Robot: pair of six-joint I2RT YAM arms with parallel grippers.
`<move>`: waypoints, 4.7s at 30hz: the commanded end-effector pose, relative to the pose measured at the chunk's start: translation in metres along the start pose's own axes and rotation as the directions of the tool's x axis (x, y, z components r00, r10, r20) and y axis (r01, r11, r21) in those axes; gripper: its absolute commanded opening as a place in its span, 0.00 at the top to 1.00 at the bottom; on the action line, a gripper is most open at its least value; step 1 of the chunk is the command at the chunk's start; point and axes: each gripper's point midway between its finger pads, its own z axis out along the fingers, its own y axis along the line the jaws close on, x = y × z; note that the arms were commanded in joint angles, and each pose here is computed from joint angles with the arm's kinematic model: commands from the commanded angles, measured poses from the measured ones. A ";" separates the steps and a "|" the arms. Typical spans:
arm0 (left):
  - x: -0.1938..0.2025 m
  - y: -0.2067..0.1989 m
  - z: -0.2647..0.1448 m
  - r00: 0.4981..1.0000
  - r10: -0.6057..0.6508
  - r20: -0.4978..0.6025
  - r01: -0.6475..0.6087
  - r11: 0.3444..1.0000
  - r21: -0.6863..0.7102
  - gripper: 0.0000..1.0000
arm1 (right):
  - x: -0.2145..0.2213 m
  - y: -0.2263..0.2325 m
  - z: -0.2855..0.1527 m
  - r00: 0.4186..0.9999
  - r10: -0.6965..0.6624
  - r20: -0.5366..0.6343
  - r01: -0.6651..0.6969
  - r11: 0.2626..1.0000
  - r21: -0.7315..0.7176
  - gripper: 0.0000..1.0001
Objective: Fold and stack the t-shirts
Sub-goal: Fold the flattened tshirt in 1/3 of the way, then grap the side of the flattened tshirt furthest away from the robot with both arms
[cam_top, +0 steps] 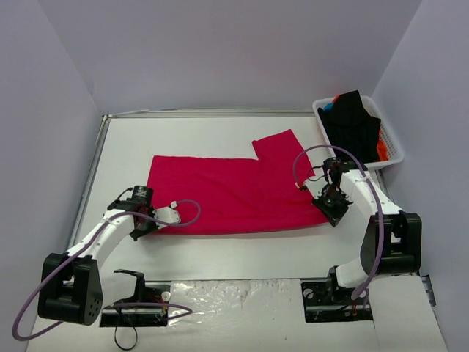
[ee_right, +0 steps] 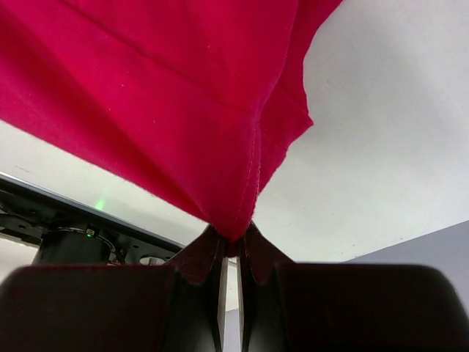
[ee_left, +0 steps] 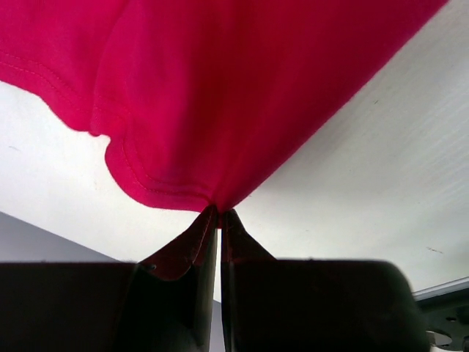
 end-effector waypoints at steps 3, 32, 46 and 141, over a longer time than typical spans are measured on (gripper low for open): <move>-0.005 0.004 -0.016 0.999 0.013 0.029 -0.014 0.999 0.032 0.98 | 0.025 0.005 0.002 0.996 -0.017 -0.090 0.013 0.999 -0.045 1.00; -0.138 0.237 -0.055 0.755 -0.505 0.417 0.441 0.863 0.246 0.67 | -0.177 -0.094 -0.037 0.969 -0.029 0.246 0.073 0.983 -0.170 0.32; -0.139 0.306 0.045 0.631 -0.697 0.339 0.567 0.714 0.411 0.60 | -0.198 -0.099 0.013 0.979 -0.034 0.201 0.082 0.968 -0.238 0.32; -0.139 0.267 0.045 0.563 -0.767 0.308 0.615 0.638 0.464 0.98 | -0.373 -0.235 0.041 0.590 0.355 0.725 -0.329 0.926 -0.186 1.00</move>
